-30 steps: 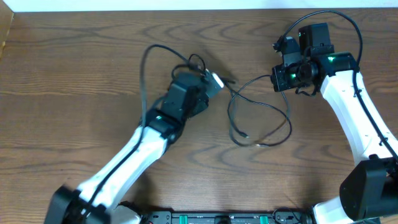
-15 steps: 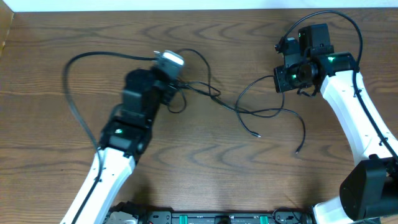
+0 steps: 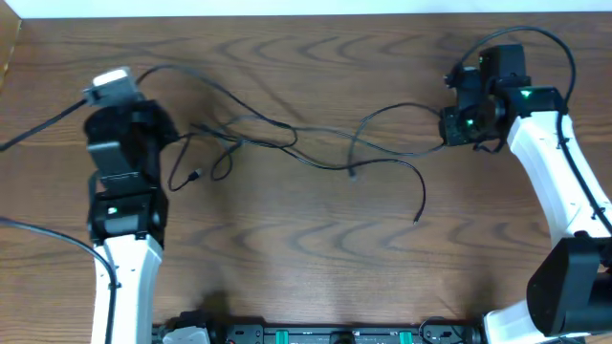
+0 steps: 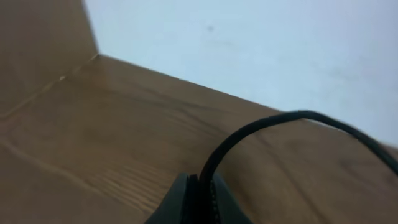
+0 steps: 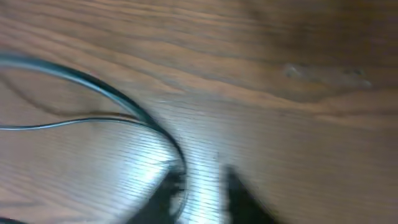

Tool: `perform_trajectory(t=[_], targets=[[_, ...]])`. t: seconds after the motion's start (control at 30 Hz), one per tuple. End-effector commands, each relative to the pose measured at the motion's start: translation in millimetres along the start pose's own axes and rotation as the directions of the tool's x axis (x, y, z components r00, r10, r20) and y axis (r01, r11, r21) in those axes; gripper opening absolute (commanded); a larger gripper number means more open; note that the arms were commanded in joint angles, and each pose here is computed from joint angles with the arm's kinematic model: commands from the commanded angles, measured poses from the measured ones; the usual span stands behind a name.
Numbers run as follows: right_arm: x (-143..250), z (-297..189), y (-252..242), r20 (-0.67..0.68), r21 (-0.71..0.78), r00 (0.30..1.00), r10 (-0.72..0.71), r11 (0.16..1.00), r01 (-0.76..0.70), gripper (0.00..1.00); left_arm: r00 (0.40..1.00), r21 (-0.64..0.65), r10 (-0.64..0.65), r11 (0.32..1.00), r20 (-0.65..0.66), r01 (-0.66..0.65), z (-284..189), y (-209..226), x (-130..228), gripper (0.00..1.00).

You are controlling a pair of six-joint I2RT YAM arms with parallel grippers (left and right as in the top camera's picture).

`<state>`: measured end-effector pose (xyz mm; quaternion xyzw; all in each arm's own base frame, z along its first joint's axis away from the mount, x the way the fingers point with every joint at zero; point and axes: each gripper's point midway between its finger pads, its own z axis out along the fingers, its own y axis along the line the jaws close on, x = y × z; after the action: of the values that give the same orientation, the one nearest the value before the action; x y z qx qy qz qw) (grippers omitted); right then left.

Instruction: Untangle cables

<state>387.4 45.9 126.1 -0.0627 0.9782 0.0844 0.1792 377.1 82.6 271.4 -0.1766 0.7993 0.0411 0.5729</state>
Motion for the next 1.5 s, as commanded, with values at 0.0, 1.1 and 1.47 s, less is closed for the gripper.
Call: perform_trajectory(t=[0.0, 1.1, 1.47], targets=[[9.8, 3.0, -19.4, -0.022, 0.045, 0.999, 0.046, 0.998, -0.045, 0.76, 0.991, 0.085, -0.127, 0.989, 0.039, 0.124, -6.2, -1.8, -17.2, 0.07], [-27.2, -21.0, 181.7, 0.292, -0.558, 0.929, -0.228, 0.748, 0.359, 0.99, 0.93, 0.785, -0.321, 0.616, 0.177, 0.063, -96.3, -132.9, -118.8, 0.08], [-12.6, -17.1, 296.1, 0.347, -0.671, 0.9, -0.263, 0.601, 0.434, 0.99, 0.939, 0.822, -0.309, 0.567, 0.149, 0.056, -106.2, -155.1, -111.9, 0.07]])
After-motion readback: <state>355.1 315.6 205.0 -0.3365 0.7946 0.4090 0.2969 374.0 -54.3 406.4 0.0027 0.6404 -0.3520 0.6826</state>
